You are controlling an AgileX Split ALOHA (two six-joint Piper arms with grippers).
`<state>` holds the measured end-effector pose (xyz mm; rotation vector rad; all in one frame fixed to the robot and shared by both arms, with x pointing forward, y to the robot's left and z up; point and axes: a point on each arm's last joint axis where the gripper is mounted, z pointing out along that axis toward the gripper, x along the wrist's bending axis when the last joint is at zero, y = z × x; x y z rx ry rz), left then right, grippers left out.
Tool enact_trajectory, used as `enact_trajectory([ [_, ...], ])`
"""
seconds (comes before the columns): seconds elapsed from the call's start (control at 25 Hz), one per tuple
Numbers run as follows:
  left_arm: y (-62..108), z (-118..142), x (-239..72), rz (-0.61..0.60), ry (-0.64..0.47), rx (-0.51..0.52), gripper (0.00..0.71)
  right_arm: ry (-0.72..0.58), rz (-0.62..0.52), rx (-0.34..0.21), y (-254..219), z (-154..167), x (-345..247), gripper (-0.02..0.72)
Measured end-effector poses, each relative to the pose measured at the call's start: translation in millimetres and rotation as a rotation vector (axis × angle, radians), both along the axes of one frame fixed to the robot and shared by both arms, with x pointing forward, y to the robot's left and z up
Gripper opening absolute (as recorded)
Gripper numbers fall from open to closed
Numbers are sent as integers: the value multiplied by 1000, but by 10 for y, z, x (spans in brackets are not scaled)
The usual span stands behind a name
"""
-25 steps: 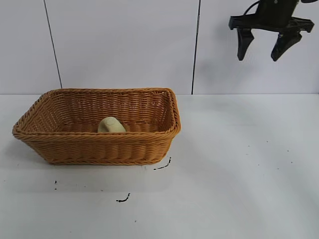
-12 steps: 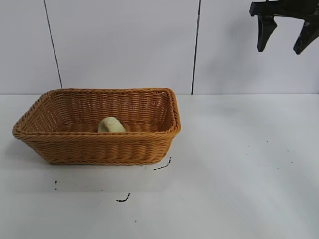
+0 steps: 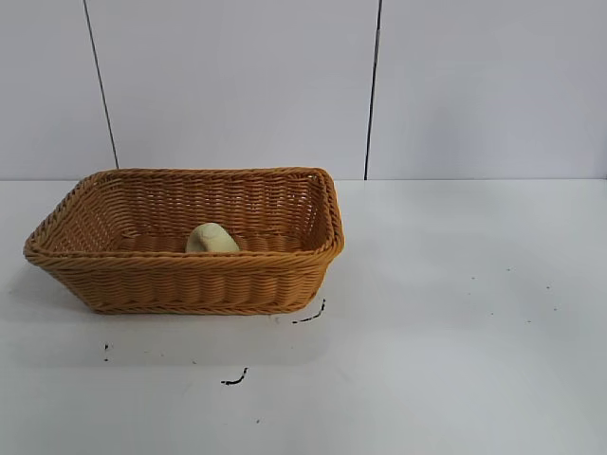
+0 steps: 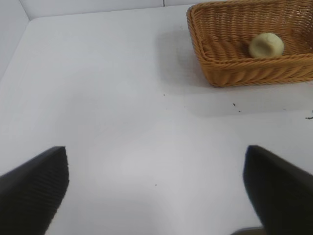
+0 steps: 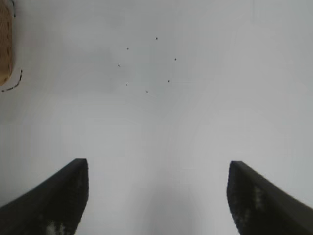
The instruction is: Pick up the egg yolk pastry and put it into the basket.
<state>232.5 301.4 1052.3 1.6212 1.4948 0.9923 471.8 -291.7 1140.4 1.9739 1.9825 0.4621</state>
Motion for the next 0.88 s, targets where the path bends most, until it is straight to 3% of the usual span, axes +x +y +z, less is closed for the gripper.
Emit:
enact_trajectory([
  [0.32,0,0,0,0,0,0,697,-131,0,4,-34,-168,-1136,561],
  [0.44,0,0,0,0,0,0,697,-261,0,8,-44,-299,-1486,561],
  [0.56,0,0,0,0,0,0,697,-372,0,11,-51,-482,-1736,561],
  [0.88,0,0,0,0,0,0,697,-462,3,11,-60,-902,-2045,561],
])
